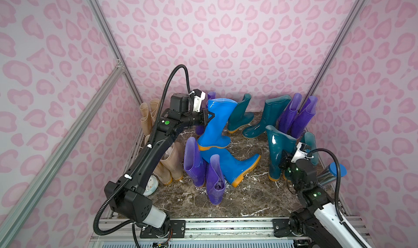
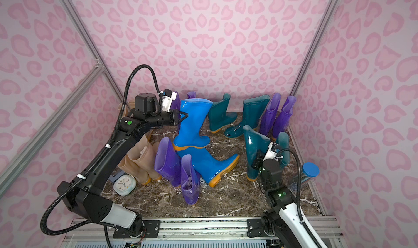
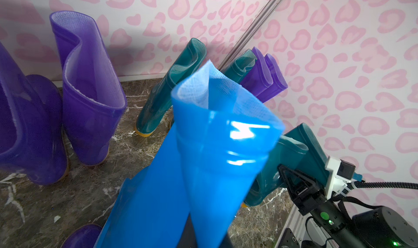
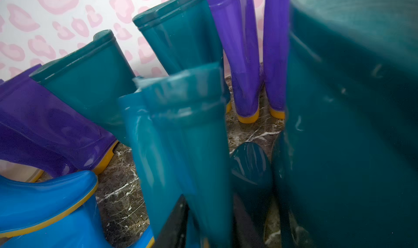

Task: Match and arrange rain boots in pairs
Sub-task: Pair a pair of rain boots at the center of the board.

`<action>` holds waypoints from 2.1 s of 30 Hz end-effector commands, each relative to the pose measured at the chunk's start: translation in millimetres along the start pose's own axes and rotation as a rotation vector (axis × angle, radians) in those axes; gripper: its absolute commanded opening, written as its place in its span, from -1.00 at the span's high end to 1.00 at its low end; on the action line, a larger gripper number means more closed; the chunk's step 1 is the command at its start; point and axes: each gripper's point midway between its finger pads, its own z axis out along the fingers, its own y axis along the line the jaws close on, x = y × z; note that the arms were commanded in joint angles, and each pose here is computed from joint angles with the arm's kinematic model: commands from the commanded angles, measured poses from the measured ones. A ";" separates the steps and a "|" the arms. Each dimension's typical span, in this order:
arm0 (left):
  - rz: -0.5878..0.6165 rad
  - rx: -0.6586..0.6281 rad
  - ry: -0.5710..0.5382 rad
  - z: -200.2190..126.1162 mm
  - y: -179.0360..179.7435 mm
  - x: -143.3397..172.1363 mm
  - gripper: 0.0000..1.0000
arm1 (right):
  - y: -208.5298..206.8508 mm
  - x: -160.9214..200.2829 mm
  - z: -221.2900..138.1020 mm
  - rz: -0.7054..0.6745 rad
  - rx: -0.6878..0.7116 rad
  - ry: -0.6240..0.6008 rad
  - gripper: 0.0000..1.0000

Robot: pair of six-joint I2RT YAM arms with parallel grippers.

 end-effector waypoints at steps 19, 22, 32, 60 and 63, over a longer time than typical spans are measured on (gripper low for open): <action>0.117 0.021 -0.110 -27.1 -33.5 -34.9 0.95 | 77.4 -108.5 -58.7 -0.121 0.027 -0.157 -0.27; 0.128 -0.014 -0.141 -35.4 -32.1 -41.1 0.95 | 133.0 -108.1 -67.1 -0.237 -0.103 -0.145 -0.15; 0.137 -0.073 -0.209 -53.6 -28.2 -70.1 0.95 | 266.5 14.8 -59.4 -0.527 -0.437 0.062 0.47; 0.108 -0.082 -0.201 -43.3 -21.2 -81.0 0.95 | 272.7 224.9 30.9 -0.830 -0.687 0.574 -0.77; 0.109 -0.084 -0.194 -42.1 -20.0 -79.9 0.95 | 275.9 233.4 33.2 -0.864 -0.705 0.587 -0.82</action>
